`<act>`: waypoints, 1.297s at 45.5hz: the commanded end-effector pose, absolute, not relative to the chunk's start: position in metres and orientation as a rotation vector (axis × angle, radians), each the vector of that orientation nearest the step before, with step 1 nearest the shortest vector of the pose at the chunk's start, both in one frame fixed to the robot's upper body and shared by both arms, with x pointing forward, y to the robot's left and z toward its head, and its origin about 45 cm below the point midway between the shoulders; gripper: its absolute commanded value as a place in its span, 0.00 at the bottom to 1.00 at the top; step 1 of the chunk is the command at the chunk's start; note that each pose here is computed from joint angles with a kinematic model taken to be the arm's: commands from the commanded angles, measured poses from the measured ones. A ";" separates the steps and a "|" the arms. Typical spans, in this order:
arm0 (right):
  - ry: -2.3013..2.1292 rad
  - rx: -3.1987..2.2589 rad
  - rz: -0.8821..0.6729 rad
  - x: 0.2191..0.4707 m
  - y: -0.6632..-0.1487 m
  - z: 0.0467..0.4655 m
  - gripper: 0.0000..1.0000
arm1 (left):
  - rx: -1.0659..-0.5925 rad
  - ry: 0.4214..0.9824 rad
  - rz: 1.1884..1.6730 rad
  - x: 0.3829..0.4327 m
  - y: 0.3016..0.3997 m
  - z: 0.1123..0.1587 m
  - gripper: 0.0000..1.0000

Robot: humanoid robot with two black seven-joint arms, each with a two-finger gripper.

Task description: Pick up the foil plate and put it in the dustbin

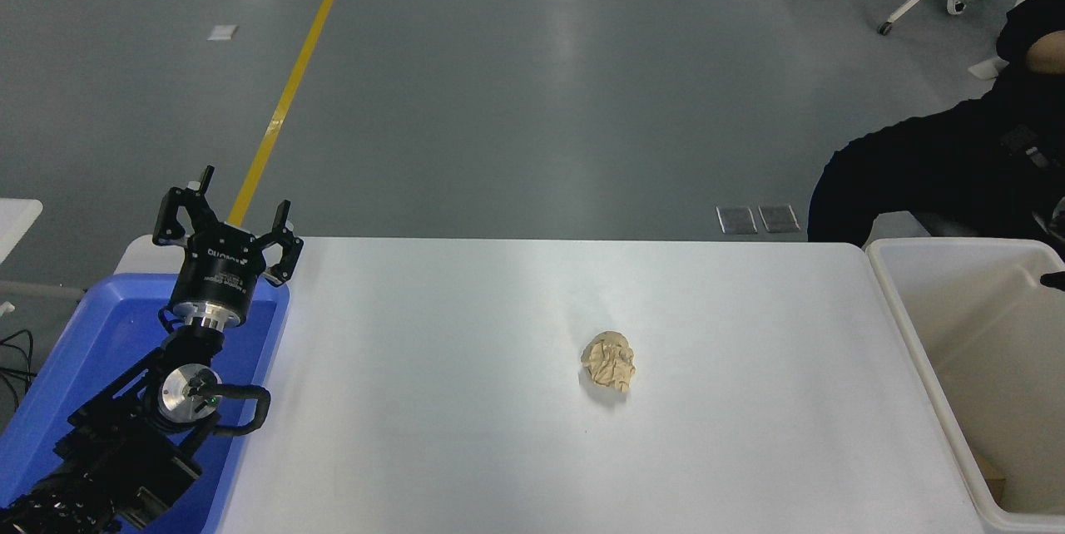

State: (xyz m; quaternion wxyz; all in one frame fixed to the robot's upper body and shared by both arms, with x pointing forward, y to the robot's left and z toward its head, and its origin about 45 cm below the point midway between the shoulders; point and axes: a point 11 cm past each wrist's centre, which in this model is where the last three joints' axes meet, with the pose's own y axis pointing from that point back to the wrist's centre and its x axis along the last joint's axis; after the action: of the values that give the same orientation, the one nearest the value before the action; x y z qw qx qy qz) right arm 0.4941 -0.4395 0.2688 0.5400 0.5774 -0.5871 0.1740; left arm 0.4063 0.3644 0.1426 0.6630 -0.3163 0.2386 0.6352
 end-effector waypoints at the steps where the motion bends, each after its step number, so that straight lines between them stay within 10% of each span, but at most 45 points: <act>1: -1.174 1.498 0.525 0.518 -0.340 0.298 1.00 | -0.715 0.539 1.435 0.4063 0.3646 0.1427 0.98; 13: -0.963 1.580 0.506 0.501 -0.283 0.302 1.00 | -0.715 0.539 1.436 0.4063 0.3647 0.1426 0.98; 40: -0.337 1.708 0.095 0.376 -0.225 0.354 1.00 | -0.715 0.539 1.438 0.4058 0.3650 0.1420 0.98; 59: -0.184 1.710 0.103 0.345 -0.191 0.373 1.00 | -0.716 0.539 1.442 0.4053 0.3656 0.1416 0.98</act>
State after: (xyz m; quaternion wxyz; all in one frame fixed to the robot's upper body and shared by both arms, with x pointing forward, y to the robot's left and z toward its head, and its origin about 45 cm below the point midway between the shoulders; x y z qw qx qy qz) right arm 0.3638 -0.2095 0.3652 0.6447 0.7536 -0.1204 0.0436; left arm 0.4055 0.3654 0.1417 0.6613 -0.3165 0.2384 0.6370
